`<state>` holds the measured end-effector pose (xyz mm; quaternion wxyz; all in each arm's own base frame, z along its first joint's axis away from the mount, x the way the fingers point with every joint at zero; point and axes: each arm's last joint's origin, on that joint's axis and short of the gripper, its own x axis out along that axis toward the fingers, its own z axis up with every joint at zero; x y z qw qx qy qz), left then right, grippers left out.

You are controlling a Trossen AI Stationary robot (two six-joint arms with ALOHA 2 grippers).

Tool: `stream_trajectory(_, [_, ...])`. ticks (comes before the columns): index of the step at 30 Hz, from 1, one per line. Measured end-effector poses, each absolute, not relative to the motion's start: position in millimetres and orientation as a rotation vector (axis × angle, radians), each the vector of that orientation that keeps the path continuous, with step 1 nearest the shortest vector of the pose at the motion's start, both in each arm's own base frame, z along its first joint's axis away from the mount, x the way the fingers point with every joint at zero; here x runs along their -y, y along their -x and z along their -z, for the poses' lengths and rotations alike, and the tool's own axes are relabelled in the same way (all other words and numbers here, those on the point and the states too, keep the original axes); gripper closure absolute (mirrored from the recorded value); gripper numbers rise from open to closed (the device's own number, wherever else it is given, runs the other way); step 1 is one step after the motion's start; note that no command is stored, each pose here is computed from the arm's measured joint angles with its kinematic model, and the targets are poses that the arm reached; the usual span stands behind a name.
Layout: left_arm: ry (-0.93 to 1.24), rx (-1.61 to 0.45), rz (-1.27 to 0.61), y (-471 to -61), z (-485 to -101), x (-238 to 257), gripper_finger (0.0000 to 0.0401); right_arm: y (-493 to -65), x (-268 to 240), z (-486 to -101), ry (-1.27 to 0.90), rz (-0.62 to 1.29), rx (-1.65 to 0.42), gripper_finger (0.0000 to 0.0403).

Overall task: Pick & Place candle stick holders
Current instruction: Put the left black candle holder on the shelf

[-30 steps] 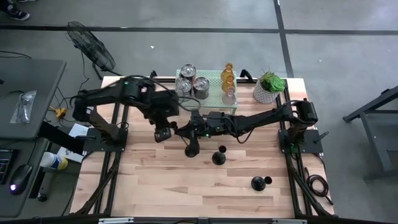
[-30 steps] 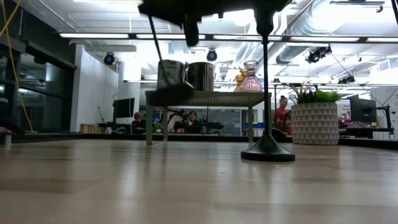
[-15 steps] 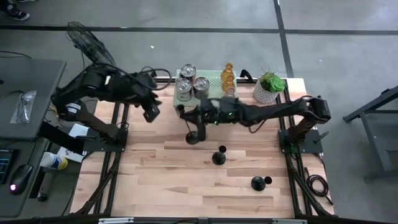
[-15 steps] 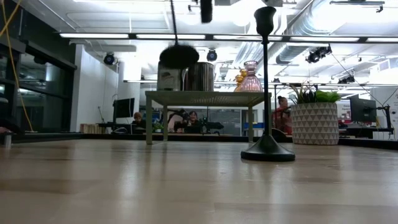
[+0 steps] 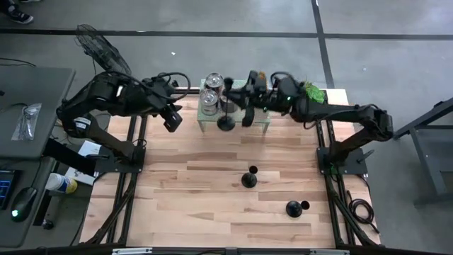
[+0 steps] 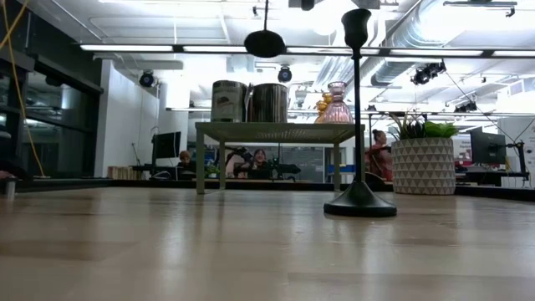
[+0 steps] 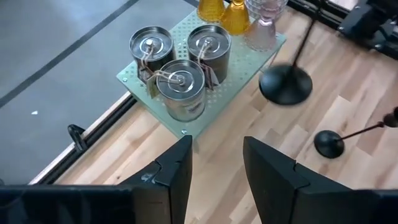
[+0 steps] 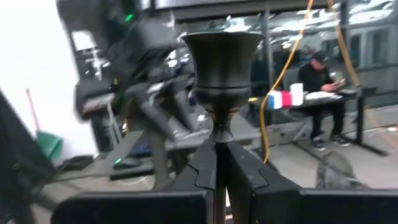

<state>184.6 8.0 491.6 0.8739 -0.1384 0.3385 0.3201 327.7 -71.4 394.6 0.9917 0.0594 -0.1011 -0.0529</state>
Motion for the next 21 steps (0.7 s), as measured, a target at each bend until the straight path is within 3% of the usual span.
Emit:
stream_trajectory(10, [0.175, -0.731, -0.701, -202, -478, -9, 0.0263, -307, 127, -420, -0.029, 0.276, 0.302, 0.0399])
stream_trajectory(21, [-0.101, -0.705, -0.755, -232, -458, -19, 0.0263, -319, 192, -419, -0.054, 0.628, 0.178, 0.0399])
